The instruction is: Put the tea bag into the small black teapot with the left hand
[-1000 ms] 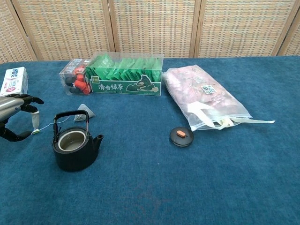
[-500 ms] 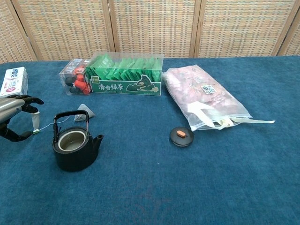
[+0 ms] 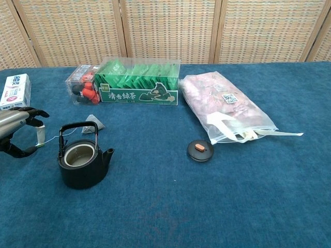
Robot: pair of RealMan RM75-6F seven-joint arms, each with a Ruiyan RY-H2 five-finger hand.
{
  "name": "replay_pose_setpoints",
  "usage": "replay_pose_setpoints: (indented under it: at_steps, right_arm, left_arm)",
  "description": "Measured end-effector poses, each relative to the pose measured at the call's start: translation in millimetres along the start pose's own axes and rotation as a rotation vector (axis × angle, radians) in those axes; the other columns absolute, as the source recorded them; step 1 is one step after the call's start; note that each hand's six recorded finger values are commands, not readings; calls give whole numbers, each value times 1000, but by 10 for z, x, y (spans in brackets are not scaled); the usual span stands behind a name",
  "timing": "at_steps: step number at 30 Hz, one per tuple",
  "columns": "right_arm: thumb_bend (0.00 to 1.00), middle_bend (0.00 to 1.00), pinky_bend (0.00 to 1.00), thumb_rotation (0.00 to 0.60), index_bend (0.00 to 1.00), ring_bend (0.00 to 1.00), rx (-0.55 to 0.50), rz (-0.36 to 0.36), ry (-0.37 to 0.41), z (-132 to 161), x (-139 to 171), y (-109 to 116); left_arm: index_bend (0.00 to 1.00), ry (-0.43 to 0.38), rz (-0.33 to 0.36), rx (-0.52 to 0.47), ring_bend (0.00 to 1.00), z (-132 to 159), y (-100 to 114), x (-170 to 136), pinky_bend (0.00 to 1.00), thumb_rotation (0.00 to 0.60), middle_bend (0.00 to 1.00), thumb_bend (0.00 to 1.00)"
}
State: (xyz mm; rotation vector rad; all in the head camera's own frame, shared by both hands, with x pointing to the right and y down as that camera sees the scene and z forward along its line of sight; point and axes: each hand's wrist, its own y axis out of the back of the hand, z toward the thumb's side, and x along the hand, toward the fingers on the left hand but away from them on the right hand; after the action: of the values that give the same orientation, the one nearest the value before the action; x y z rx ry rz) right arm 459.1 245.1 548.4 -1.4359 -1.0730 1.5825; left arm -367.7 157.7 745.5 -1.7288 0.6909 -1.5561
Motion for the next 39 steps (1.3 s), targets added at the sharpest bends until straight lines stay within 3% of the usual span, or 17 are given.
replay_pose_setpoints:
  at_steps: [39]
  right_arm:
    - [55,76,0,600,29,0,-4,10,-18,-46,16,-36]
  left_arm:
    - [592,17,1,-20,26,-20,-4,17,0,600,104,423]
